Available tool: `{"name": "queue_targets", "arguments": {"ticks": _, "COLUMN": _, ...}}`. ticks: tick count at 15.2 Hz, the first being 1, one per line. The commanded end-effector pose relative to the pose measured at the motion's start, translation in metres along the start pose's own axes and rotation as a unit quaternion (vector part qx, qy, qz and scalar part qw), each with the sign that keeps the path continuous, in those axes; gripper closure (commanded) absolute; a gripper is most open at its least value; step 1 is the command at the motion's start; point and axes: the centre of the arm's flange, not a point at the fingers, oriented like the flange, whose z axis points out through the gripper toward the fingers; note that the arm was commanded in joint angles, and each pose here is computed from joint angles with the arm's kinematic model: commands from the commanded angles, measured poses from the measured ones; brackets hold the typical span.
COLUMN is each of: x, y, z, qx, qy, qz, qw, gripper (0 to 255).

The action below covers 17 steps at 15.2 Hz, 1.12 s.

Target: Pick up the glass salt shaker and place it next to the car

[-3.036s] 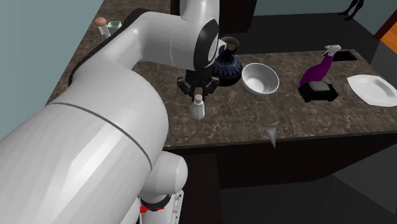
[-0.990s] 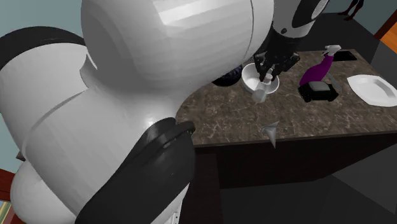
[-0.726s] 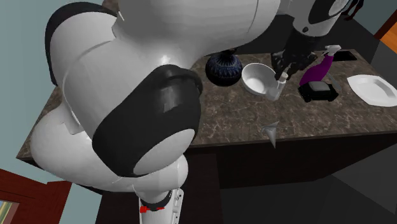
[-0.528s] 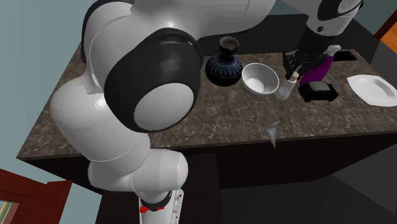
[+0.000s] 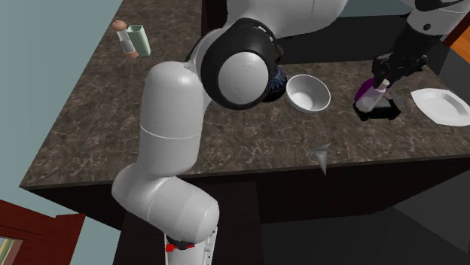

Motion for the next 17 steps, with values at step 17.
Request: {"name": "queue_targets", "arguments": {"ticks": 17, "x": 0.004, "y": 0.051, "z": 0.083, "qx": 0.003, "qy": 0.001, "qz": -0.001, "qw": 1.0000, "gripper": 255}}
